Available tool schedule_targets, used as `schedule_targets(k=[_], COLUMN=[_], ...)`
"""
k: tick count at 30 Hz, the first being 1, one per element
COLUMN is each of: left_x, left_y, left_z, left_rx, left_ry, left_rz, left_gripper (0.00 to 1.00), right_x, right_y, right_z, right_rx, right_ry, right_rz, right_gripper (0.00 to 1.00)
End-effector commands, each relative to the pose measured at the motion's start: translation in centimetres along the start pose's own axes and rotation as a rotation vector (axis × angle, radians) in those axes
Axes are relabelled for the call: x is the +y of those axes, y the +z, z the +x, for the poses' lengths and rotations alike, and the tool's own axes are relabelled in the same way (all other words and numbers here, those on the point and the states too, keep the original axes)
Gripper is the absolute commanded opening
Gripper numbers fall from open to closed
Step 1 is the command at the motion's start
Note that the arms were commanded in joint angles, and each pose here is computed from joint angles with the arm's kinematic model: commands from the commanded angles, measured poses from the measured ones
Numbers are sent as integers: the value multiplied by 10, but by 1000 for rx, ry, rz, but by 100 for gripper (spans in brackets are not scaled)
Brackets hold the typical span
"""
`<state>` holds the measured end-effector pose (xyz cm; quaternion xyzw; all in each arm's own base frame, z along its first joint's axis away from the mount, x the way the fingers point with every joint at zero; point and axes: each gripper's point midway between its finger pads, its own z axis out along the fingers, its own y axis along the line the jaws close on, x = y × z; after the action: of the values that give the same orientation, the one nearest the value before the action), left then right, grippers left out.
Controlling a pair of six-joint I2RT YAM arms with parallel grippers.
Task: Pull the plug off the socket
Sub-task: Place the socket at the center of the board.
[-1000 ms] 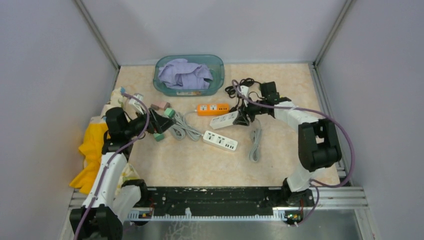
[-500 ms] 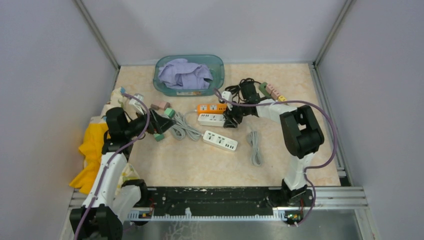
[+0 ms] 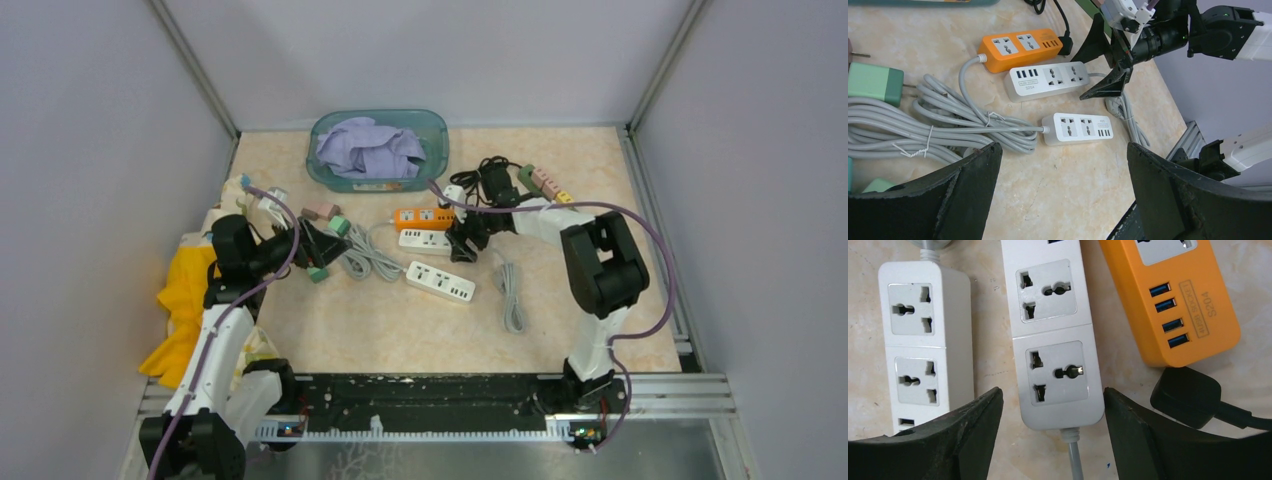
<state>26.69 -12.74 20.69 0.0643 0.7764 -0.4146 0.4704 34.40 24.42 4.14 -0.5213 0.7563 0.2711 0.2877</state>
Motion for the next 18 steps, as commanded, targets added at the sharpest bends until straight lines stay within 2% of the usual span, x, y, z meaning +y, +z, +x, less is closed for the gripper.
schedule_targets(k=[1, 10, 18], left_x=[-6, -7, -7], left_y=[-3, -3, -3], left_z=[-10, -11, -10], left_rx=[-24, -25, -25], left_ry=[41, 40, 40], left_rz=[16, 20, 21], left_gripper=[100, 100, 100], right_x=[8, 25, -5], right_y=[-35, -102, -157], right_z=[-47, -74, -72], right_rx=[-88, -302, -461], right_ry=[-63, -77, -1], right_rz=[14, -40, 102], right_gripper=[74, 76, 77])
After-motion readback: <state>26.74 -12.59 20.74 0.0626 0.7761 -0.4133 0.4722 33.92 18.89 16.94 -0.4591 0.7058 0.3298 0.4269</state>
